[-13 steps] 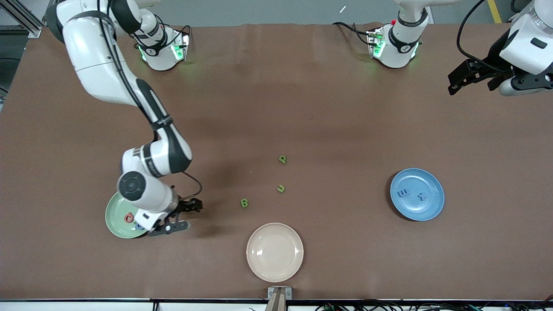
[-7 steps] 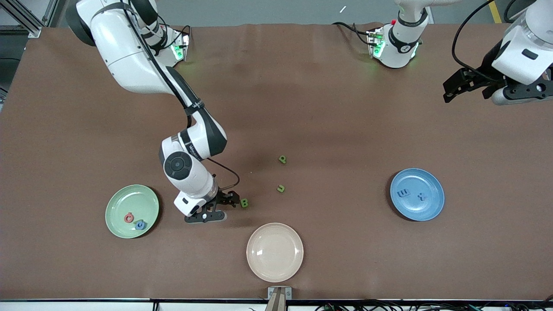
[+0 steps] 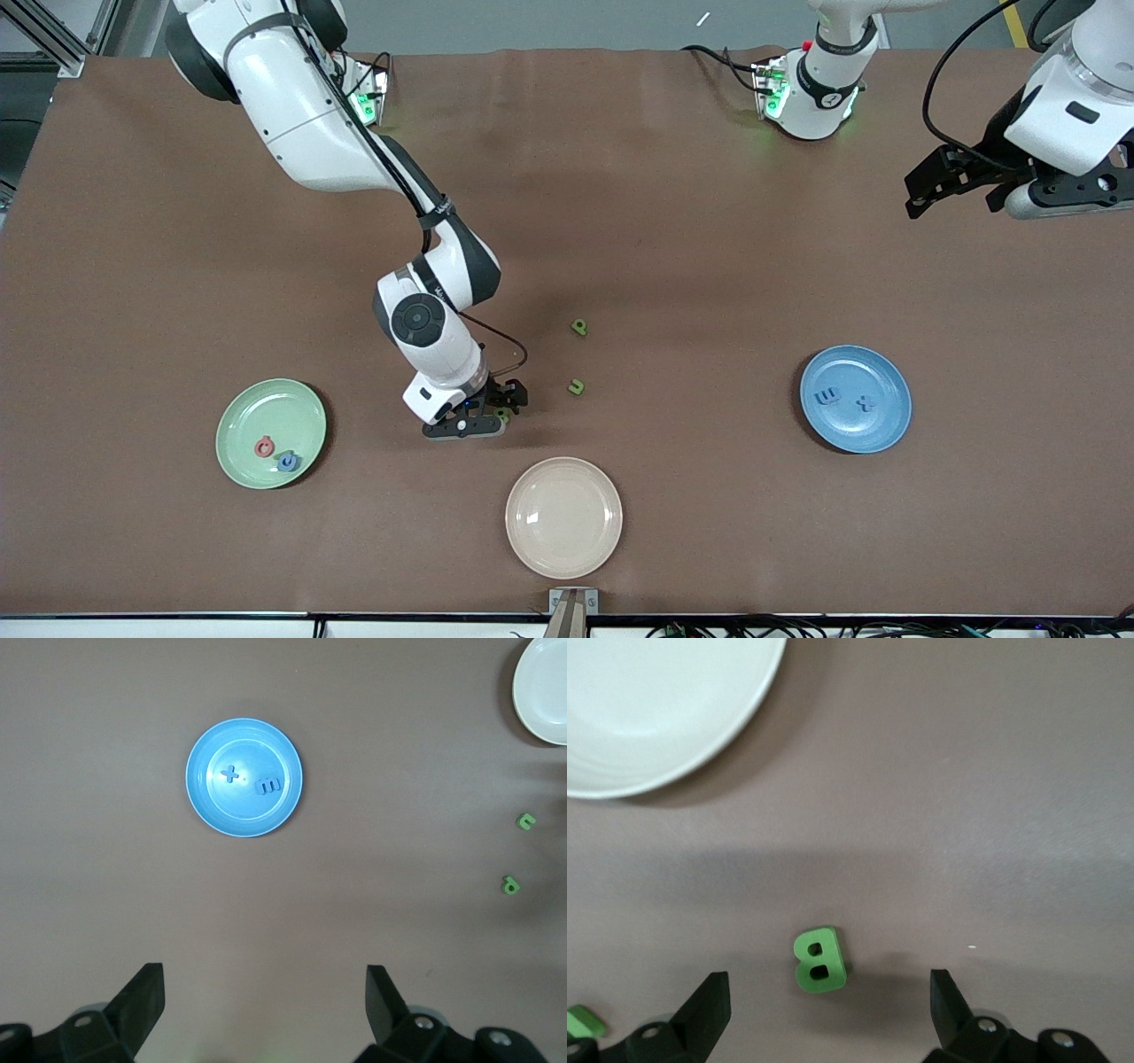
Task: Sort upper and lower case letters into plates
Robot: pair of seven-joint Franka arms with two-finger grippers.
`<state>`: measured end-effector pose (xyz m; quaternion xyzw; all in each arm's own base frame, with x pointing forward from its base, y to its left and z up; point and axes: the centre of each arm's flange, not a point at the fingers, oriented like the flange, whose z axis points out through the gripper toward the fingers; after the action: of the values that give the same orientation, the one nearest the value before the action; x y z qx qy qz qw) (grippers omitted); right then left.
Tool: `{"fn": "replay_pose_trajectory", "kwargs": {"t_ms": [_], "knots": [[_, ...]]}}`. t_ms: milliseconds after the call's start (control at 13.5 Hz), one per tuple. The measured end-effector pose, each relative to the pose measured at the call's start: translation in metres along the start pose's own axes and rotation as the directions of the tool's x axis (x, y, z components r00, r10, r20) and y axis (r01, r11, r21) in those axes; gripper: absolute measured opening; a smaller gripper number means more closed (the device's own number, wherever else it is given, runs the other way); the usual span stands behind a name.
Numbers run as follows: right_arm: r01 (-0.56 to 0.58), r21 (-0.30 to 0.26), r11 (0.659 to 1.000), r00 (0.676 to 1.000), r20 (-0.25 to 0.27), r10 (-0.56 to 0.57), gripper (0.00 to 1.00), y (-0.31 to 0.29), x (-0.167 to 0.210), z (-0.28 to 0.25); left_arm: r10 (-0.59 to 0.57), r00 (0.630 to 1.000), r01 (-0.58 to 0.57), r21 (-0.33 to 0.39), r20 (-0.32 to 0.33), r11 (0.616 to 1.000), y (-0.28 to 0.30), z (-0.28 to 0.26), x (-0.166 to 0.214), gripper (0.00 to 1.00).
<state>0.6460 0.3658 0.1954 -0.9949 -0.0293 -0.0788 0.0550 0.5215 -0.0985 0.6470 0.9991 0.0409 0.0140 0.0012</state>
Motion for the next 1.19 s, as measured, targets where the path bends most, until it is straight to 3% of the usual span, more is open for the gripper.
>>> {"fn": "replay_pose_trajectory", "kwargs": {"t_ms": [297, 742, 1187], "knots": [[0.028, -0.028, 0.999, 1.0, 0.011, -0.028, 0.99, 0.003, -0.007, 0.019, 0.0, 1.0, 0.0, -0.003, -0.009, 1.0, 0.0, 0.0, 0.002, 1.0], [0.046, -0.027, 0.999, 0.999, 0.006, -0.045, 0.88, -0.002, -0.008, 0.021, 0.0, 1.0, 0.0, -0.003, -0.009, 1.0, 0.0, 0.0, 0.002, 1.0], [0.065, -0.027, 0.997, 0.998, -0.003, -0.065, 0.63, -0.013, -0.01, 0.018, 0.007, 1.0, -0.007, -0.001, 0.014, 1.0, 0.004, 0.012, 0.007, 1.0]]}}
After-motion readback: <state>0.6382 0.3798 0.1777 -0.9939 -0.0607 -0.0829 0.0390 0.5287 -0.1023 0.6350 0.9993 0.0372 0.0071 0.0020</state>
